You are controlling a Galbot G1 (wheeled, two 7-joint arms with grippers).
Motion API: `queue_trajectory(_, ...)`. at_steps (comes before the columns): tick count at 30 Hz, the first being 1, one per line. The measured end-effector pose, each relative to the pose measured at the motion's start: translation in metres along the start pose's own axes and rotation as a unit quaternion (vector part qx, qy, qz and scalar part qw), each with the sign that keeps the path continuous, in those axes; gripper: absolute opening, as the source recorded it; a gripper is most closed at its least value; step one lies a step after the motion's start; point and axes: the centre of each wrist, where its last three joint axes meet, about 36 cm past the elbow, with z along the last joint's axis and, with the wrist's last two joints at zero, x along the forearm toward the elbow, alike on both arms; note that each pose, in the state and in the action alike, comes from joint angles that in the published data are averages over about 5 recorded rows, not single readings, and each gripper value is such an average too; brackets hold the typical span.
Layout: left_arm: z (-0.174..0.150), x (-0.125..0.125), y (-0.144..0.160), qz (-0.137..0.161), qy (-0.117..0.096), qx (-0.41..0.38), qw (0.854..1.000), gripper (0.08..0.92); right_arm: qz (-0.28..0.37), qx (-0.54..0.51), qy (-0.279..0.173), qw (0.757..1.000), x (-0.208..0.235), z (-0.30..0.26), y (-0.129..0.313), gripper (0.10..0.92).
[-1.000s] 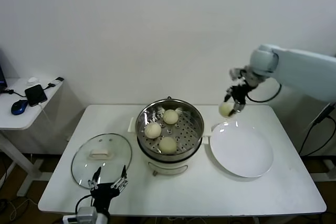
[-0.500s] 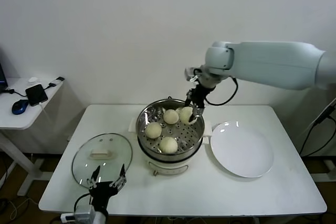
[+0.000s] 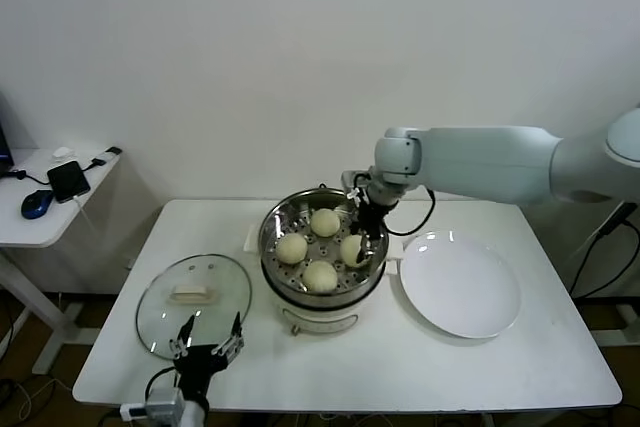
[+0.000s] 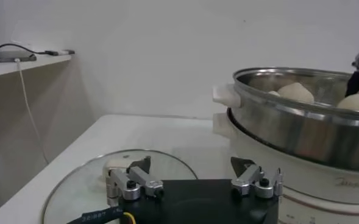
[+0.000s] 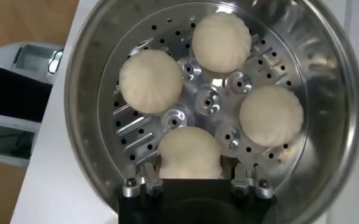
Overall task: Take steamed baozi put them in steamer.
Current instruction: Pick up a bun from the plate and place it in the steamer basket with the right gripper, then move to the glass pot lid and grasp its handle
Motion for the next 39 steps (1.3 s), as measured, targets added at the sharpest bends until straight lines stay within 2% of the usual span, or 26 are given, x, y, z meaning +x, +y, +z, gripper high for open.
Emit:
queue_trajectory(6, -0.001, 0.002, 0.001, -0.001, 0.000, 0.000, 1.000, 0.823, 0.005, 0.004, -0.008, 1.000, -0.001, 0.000, -0.004, 0.810)
queue_trajectory(12, -0.003, 0.004, 0.001, -0.002, -0.002, 0.000, 1.000, 0.823, 0.015, 0.009, -0.047, 0.999, 0.023, 0.003, -0.015, 0.822)
queue_trajectory(17, -0.005, 0.007, 0.001, -0.004, -0.007, 0.005, 1.000, 0.823, 0.053, -0.009, -0.109, 0.993, 0.052, 0.014, -0.023, 0.823)
queue_trajectory(22, -0.008, 0.008, 0.001, -0.001, -0.018, 0.011, 1.000, 0.823, 0.135, -0.034, -0.189, 0.972, 0.075, 0.028, -0.023, 0.823)
queue_trajectory(26, -0.010, 0.007, 0.003, -0.001, -0.026, 0.011, 1.000, 0.823, 0.230, -0.066, -0.234, 0.942, 0.087, 0.050, -0.018, 0.823)
queue_trajectory(30, -0.008, 0.007, 0.006, -0.001, -0.032, 0.002, 0.999, 0.823, 0.322, -0.116, -0.271, 0.899, 0.090, 0.090, -0.005, 0.823)
queue_trajectory(34, -0.006, 0.004, 0.008, 0.000, -0.039, -0.008, 0.999, 0.823, 0.394, -0.179, -0.300, 0.850, 0.075, 0.140, 0.018, 0.823)
queue_trajectory(39, -0.004, 0.000, 0.011, 0.005, -0.048, -0.020, 0.999, 0.823, 0.451, -0.256, -0.329, 0.789, 0.038, 0.190, 0.060, 0.823)
